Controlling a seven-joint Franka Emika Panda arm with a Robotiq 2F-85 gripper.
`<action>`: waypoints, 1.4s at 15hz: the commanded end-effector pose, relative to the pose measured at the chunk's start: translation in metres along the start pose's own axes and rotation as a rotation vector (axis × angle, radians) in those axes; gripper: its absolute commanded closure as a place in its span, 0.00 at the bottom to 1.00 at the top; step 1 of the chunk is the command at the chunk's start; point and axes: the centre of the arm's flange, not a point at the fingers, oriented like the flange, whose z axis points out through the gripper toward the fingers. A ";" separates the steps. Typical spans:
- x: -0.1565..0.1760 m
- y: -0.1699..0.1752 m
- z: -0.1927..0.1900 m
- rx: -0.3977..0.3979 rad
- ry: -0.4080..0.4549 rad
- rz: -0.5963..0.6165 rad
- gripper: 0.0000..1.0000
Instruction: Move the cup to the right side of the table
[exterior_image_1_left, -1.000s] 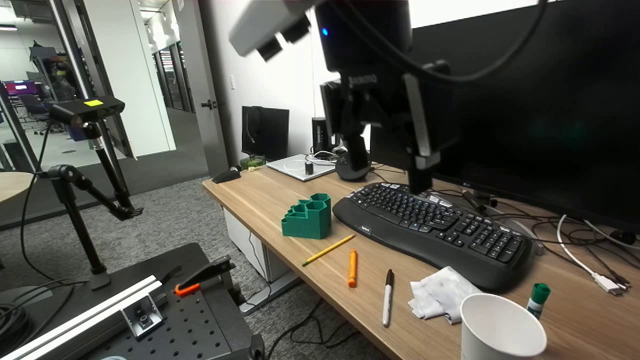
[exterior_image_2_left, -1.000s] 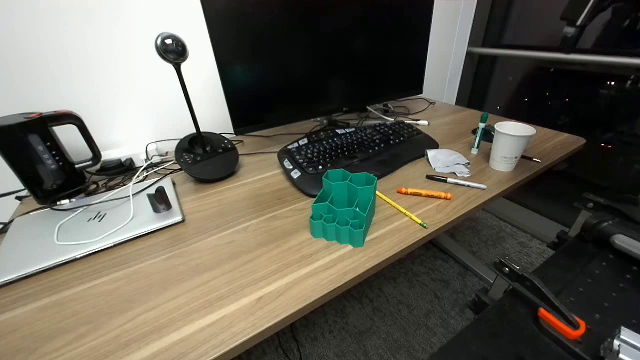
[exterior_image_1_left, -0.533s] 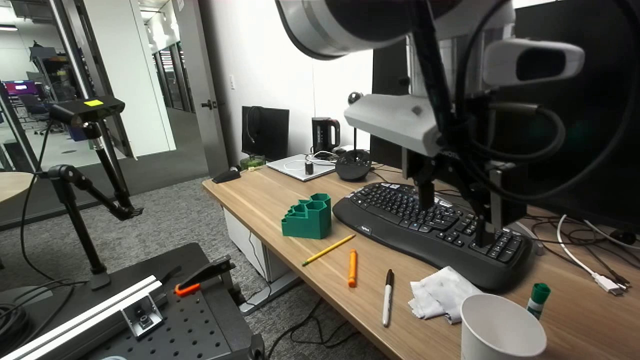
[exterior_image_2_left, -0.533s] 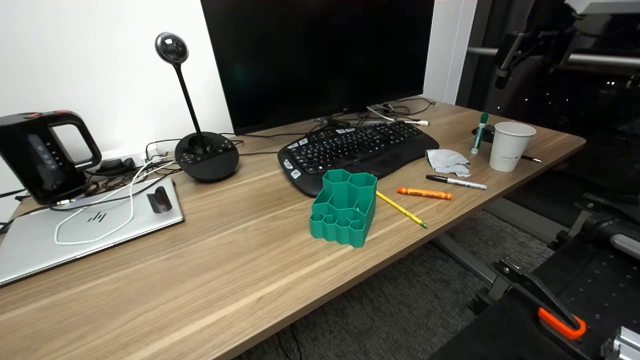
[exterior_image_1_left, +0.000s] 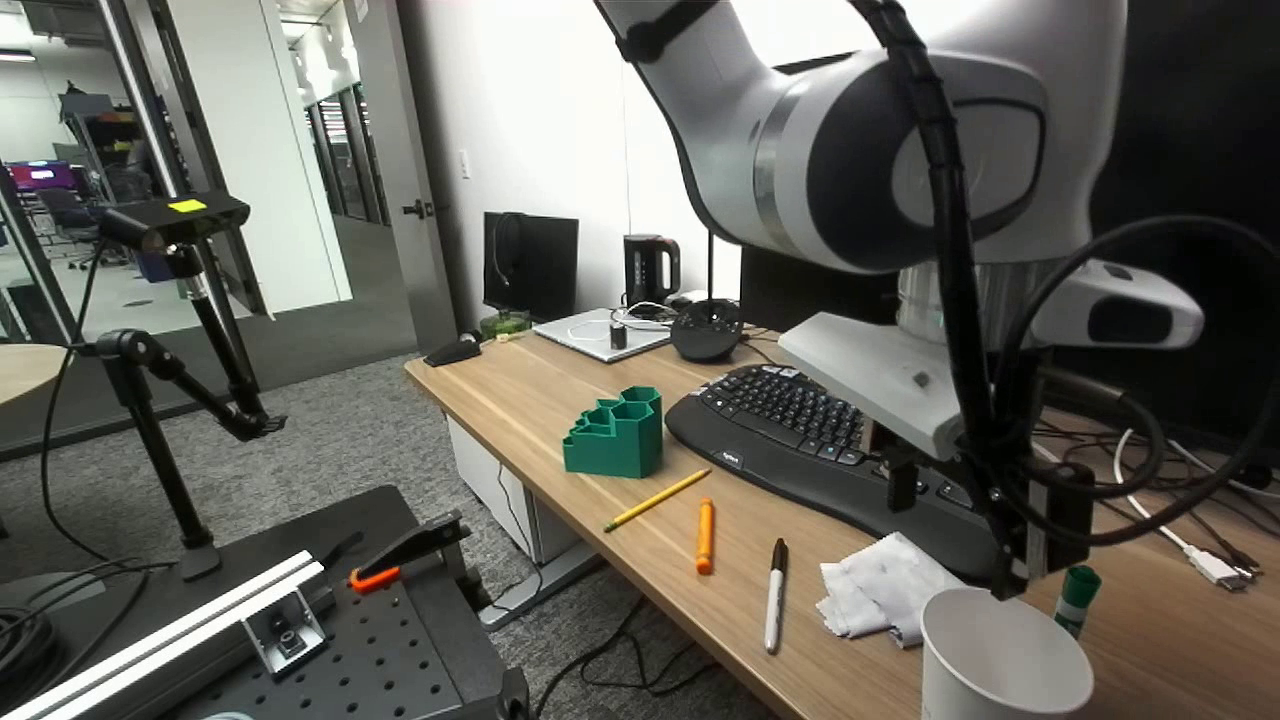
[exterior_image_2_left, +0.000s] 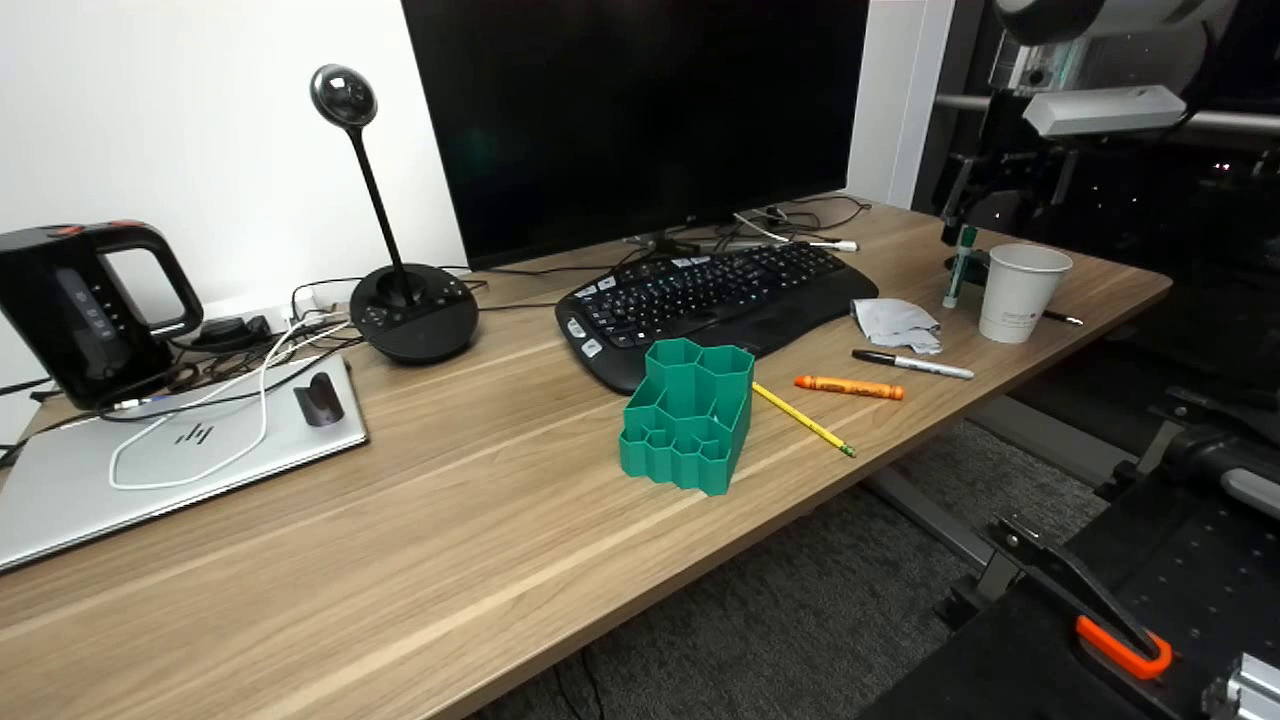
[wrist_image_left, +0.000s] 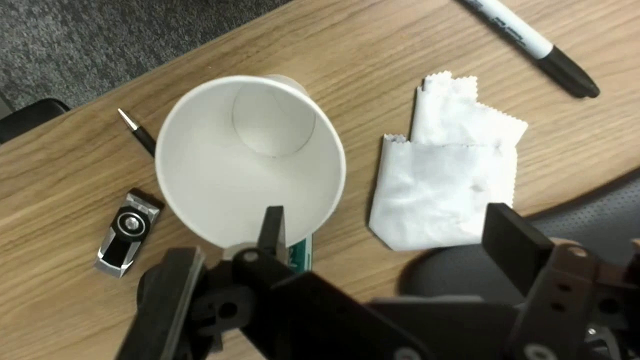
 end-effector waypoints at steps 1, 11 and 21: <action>0.017 -0.001 0.020 -0.047 -0.087 0.042 0.00; 0.024 0.003 0.042 -0.118 -0.247 0.165 0.73; -0.003 0.077 -0.042 -0.214 -0.300 0.316 0.99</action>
